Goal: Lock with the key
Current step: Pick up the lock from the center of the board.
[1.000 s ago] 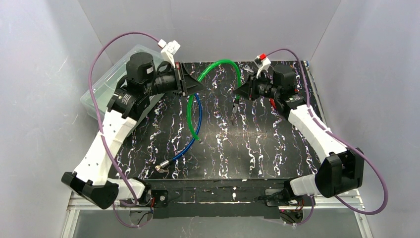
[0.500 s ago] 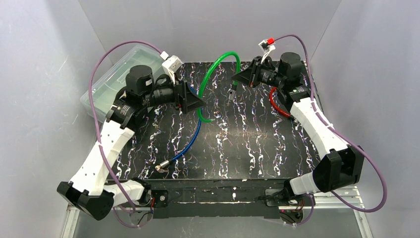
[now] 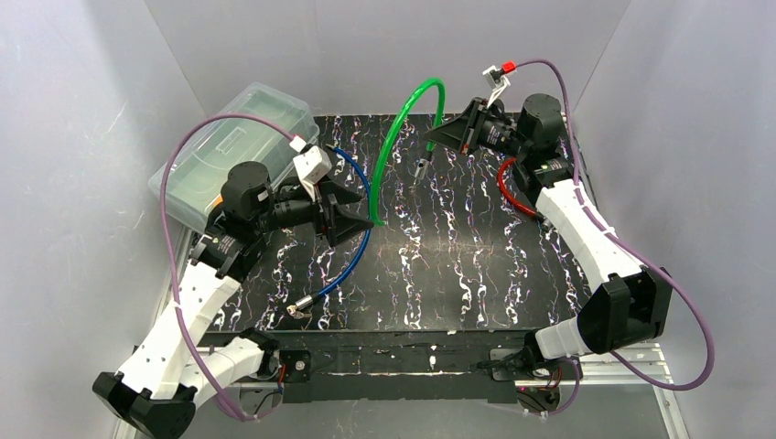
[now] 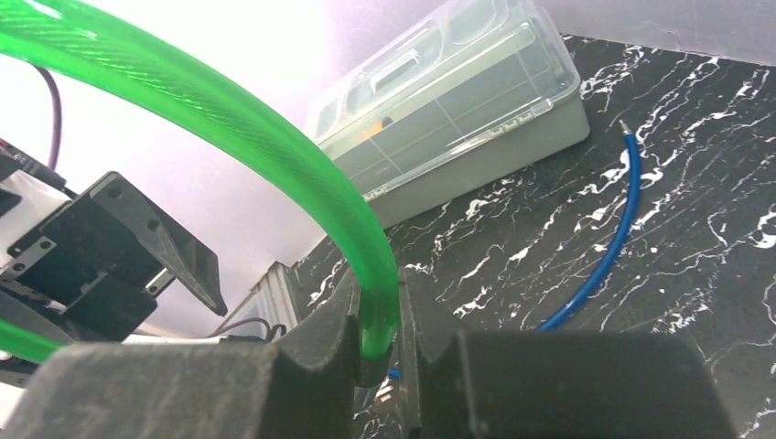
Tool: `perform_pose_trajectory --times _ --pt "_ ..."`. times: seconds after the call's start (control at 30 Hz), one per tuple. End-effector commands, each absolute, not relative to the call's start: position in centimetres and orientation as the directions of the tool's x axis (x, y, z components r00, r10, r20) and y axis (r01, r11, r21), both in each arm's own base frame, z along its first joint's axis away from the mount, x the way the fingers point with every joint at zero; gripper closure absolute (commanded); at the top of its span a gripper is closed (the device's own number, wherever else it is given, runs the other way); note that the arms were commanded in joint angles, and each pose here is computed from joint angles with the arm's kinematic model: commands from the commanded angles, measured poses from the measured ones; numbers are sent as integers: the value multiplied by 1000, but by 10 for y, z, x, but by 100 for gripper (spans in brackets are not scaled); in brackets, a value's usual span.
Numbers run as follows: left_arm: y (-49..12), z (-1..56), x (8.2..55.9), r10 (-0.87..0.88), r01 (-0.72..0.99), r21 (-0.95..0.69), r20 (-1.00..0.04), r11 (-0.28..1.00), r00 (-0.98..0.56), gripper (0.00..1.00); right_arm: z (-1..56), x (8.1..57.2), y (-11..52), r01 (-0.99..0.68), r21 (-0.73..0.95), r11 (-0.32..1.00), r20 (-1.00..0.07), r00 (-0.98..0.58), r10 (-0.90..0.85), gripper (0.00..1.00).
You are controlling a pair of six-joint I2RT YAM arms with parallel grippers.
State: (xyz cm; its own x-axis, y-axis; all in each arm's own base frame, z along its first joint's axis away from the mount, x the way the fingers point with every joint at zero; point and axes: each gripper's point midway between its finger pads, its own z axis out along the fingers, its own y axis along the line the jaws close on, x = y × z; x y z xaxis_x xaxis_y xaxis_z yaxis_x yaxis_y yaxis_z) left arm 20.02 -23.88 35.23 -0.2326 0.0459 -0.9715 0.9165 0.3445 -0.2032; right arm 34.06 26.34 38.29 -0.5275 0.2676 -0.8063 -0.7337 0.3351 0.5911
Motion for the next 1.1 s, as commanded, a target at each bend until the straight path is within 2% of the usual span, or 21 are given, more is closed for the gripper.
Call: perform_pose_trajectory --times 0.0,0.13,0.33,0.47,0.5,0.57,0.63,0.8,0.83,0.93,1.07 --pt "-243 369 194 33 955 -74 -996 286 -87 36 427 333 265 -787 559 260 -818 -474 324 99" --pt "-250 375 189 32 966 -55 -997 254 -65 37 424 332 265 -781 570 257 -812 -485 325 99" --pt "-266 372 173 62 982 50 -997 184 39 28 419 330 264 -774 578 259 -807 -494 322 99" --pt "-276 370 161 70 989 83 -995 121 75 28 418 329 264 -772 579 260 -806 -497 321 99" --pt "-278 369 160 72 990 86 -994 113 78 34 418 329 264 -772 580 259 -806 -498 320 99" --pt "-280 369 160 74 991 84 -994 108 76 55 416 328 264 -771 583 255 -804 -503 318 99" --pt "-281 370 163 78 990 89 -994 113 81 70 414 326 265 -768 592 245 -797 -513 318 99" --pt "-283 382 165 67 983 150 -987 109 143 92 403 318 270 -749 638 181 -758 -568 322 99" --pt "-285 391 165 51 978 174 -984 117 169 100 398 313 273 -750 643 157 -753 -580 311 99" --pt "-288 430 179 -39 942 261 -961 209 275 100 392 300 279 -770 628 112 -764 -583 277 99" --pt "-296 451 191 -65 925 285 -949 252 310 100 390 283 286 -791 608 63 -778 -579 242 99"
